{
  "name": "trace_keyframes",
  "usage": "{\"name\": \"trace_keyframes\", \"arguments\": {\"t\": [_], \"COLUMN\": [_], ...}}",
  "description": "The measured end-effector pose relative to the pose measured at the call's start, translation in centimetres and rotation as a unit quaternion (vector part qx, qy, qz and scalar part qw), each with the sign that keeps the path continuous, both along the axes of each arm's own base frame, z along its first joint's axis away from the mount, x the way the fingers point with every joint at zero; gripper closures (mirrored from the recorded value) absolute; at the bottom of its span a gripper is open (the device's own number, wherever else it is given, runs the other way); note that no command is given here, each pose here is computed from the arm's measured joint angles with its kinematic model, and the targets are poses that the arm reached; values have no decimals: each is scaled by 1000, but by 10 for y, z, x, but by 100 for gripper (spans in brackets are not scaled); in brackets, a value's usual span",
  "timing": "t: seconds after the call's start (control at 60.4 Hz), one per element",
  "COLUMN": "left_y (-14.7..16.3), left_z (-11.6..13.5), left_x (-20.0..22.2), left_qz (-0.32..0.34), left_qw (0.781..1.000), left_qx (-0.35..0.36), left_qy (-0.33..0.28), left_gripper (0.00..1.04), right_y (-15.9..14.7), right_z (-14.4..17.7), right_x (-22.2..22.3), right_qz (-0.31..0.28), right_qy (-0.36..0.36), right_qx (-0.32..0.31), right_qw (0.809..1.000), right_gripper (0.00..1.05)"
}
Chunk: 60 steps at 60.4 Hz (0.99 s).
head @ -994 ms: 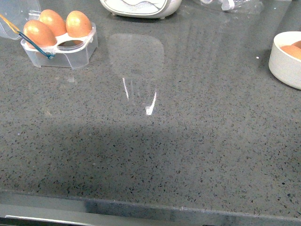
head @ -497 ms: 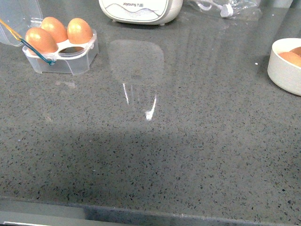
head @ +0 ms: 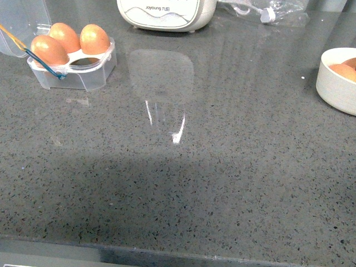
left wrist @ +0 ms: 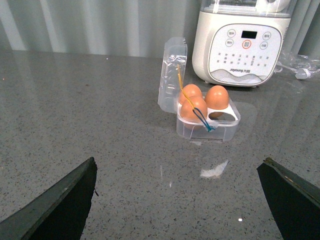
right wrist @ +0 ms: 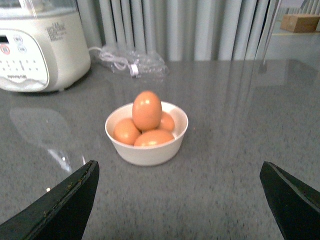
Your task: Put egg into box
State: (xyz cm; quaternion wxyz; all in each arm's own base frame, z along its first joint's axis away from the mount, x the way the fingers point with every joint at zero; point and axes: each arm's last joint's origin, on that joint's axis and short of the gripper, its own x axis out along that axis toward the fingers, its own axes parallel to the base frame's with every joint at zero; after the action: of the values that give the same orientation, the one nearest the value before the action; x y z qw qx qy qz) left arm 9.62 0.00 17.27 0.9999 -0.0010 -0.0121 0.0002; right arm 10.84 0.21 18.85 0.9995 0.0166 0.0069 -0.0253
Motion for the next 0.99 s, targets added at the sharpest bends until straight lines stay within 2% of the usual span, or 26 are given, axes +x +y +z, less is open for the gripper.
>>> {"name": "trace_keyframes", "arguments": {"t": [0.099, 0.182, 0.315, 0.431, 0.53, 0.712, 0.994], "left_y": [0, 0, 0, 0, 0, 0, 0], "left_z": [0, 0, 0, 0, 0, 0, 0], "left_x": [0, 0, 0, 0, 0, 0, 0], "left_qz": [0, 0, 0, 0, 0, 0, 0], "left_qw": [1000, 1000, 1000, 1000, 1000, 1000, 1000], "left_qx": [0, 0, 0, 0, 0, 0, 0], "left_qy": [0, 0, 0, 0, 0, 0, 0], "left_gripper": [7, 7, 7, 7, 7, 7, 7], "right_y": [-3, -6, -13, -13, -12, -11, -6], "right_z": [23, 32, 32, 29, 35, 37, 26], "right_x": [15, 32, 75, 100, 130, 157, 197], "right_qz": [-9, -18, -38, -32, -7, 21, 79], "right_qy": [-27, -20, 39, 79, 99, 131, 209], "right_qx": [-2, -3, 0, 4, 14, 24, 52], "right_qw": [1000, 1000, 999, 996, 995, 991, 973], "right_gripper": [7, 7, 7, 7, 7, 7, 7]}}
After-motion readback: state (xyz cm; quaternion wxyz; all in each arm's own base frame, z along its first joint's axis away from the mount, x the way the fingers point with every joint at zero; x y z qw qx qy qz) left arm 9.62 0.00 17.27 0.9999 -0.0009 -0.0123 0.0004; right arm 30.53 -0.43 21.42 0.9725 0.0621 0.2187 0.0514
